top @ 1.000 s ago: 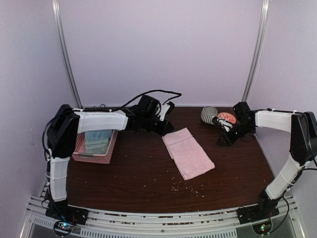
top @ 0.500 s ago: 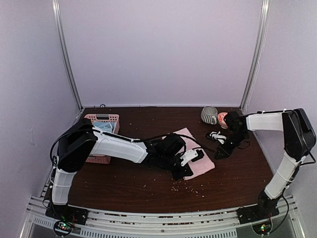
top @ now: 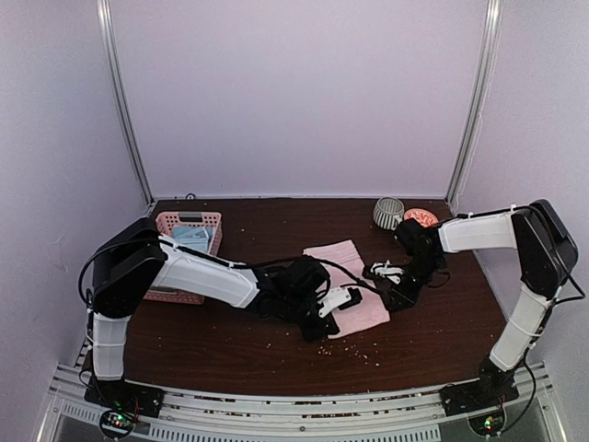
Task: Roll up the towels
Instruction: Rotate the towel at the center of the board, then pick up the towel from the center of the board.
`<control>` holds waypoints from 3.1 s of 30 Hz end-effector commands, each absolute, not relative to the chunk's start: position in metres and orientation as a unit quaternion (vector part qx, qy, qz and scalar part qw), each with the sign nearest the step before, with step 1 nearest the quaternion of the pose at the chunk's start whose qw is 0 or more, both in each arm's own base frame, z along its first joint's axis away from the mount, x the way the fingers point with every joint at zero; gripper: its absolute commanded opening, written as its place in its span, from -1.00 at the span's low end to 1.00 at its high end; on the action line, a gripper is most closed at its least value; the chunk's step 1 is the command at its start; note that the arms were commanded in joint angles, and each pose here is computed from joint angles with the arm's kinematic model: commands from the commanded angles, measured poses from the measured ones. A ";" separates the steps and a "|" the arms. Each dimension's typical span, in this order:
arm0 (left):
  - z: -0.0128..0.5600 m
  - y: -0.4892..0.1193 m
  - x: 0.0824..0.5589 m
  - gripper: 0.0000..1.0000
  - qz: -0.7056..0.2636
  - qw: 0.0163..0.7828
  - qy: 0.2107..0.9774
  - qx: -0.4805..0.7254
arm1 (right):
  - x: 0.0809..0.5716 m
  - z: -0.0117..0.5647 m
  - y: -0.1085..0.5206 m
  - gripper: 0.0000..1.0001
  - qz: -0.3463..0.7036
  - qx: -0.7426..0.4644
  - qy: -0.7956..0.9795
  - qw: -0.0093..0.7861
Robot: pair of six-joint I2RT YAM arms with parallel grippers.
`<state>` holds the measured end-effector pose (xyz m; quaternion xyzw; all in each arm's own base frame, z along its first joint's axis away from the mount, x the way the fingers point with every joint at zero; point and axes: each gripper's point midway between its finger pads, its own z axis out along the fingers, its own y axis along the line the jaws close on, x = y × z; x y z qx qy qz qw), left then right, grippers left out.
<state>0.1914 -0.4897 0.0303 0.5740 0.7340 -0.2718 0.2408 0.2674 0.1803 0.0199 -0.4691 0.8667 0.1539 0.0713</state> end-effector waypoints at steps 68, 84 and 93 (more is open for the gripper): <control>0.019 -0.510 0.215 -0.97 -0.158 0.294 0.687 0.646 | 0.359 0.188 0.161 0.61 0.169 -0.372 0.835 0.368; 0.049 -0.504 0.231 -1.00 -0.508 0.061 0.718 0.472 | 0.250 0.107 0.165 0.04 0.166 -0.563 0.767 0.260; 0.031 -0.503 0.239 -1.00 -0.519 0.013 0.737 0.433 | 0.245 0.108 0.238 -0.02 0.144 -0.644 0.700 0.274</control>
